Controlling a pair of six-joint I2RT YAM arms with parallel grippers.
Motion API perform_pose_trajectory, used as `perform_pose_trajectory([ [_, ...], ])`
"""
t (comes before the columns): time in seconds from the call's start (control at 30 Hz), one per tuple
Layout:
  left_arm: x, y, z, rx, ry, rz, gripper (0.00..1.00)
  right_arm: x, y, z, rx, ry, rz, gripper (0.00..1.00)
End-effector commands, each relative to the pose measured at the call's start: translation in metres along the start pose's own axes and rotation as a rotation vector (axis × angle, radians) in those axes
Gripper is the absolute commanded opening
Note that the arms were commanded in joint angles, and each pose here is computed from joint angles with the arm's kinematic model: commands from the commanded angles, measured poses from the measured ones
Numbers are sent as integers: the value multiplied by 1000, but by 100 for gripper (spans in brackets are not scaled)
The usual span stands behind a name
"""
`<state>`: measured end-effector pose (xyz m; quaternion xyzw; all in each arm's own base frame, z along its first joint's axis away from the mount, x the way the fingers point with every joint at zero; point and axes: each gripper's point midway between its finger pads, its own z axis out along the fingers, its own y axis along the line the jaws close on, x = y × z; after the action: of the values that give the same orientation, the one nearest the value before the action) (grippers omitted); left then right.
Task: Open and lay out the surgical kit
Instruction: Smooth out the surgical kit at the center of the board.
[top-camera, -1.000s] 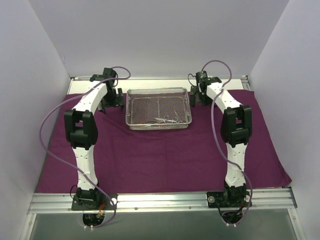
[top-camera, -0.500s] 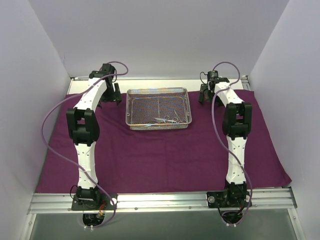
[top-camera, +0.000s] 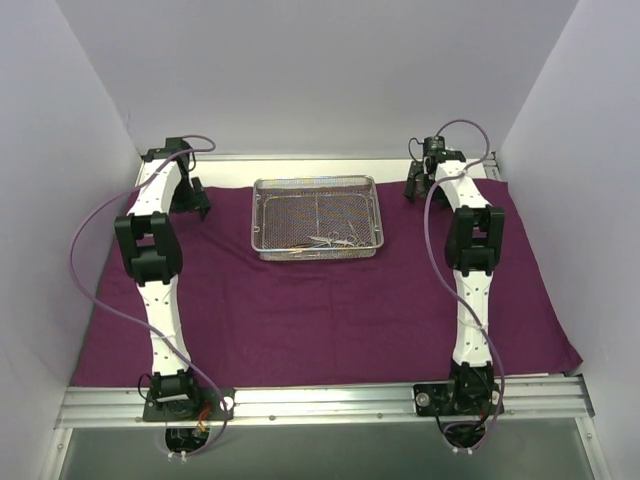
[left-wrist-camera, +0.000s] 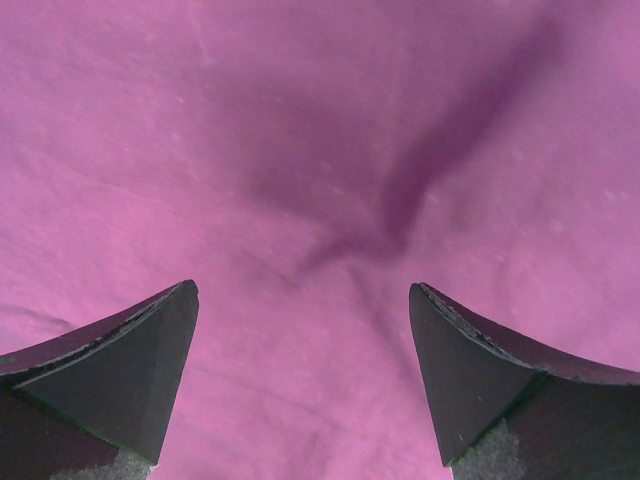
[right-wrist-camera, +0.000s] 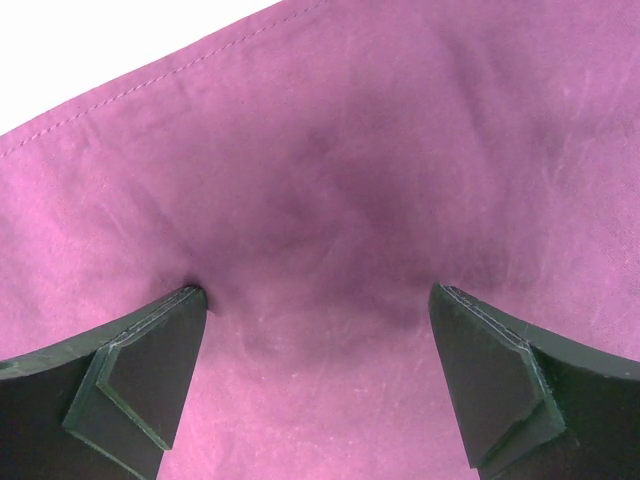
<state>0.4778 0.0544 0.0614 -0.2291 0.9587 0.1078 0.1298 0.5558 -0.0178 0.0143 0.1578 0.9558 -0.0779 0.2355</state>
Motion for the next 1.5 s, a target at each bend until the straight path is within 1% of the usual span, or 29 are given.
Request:
perform_pose_trajectory([
  [0.0,-12,4,-10,-9,-28,-15,96,76,-66,44,254,241,-66,100],
  [0.13,-19,8,-9,-14,-35,-29,96,91,-80,50,301,284,-70,100],
  [0.17,-17,13,-2,-37,-15,-28,96,92,-81,51,300,289,-63,100],
  [0.23,-21,17,-1,-49,-14,-34,96,91,-81,50,291,290,-60,100],
  [0.3,-16,25,12,-68,29,-33,96,85,-77,46,266,276,-56,100],
  [0.33,-21,28,12,-69,22,-44,96,82,-72,44,249,266,-55,100],
  [0.37,-15,32,21,-86,58,-43,96,76,-69,40,232,251,-49,100],
  [0.43,-12,41,33,-111,90,-51,96,69,-61,35,213,234,-53,100],
  [0.73,4,76,62,-128,212,-84,95,63,-51,27,203,209,-75,100],
  [0.8,1,78,64,-116,207,-79,94,64,-51,27,204,213,-79,100],
  [0.9,-9,84,59,-137,167,-50,94,66,-59,29,231,222,-78,100],
  [1.0,-22,85,48,-119,122,-62,94,58,-60,25,219,204,-64,100],
  [1.03,-27,84,38,-105,98,-69,95,54,-57,23,210,191,-63,100],
  [1.1,-36,79,26,-64,57,-97,95,37,-47,10,156,146,-46,100],
  [1.13,-45,78,10,-39,11,-117,95,28,-42,1,132,119,-38,100],
  [1.2,-52,70,-7,21,-20,-145,95,17,-34,-11,97,92,-16,100],
  [1.23,-59,69,-25,51,-55,-176,95,4,-32,-25,79,55,-2,100],
  [1.3,-63,61,-43,102,-83,-201,95,-7,-26,-37,44,20,34,100],
  [1.33,-68,55,-63,151,-116,-231,95,-16,-25,-51,29,-10,50,100],
  [1.4,-66,44,-77,195,-130,-235,96,-19,-7,-65,-15,-32,59,100],
  [1.43,-74,36,-99,259,-186,-242,96,-24,-4,-76,-37,-50,70,100],
  [1.47,-73,31,-106,284,-192,-240,97,-26,-1,-81,-51,-54,72,100],
])
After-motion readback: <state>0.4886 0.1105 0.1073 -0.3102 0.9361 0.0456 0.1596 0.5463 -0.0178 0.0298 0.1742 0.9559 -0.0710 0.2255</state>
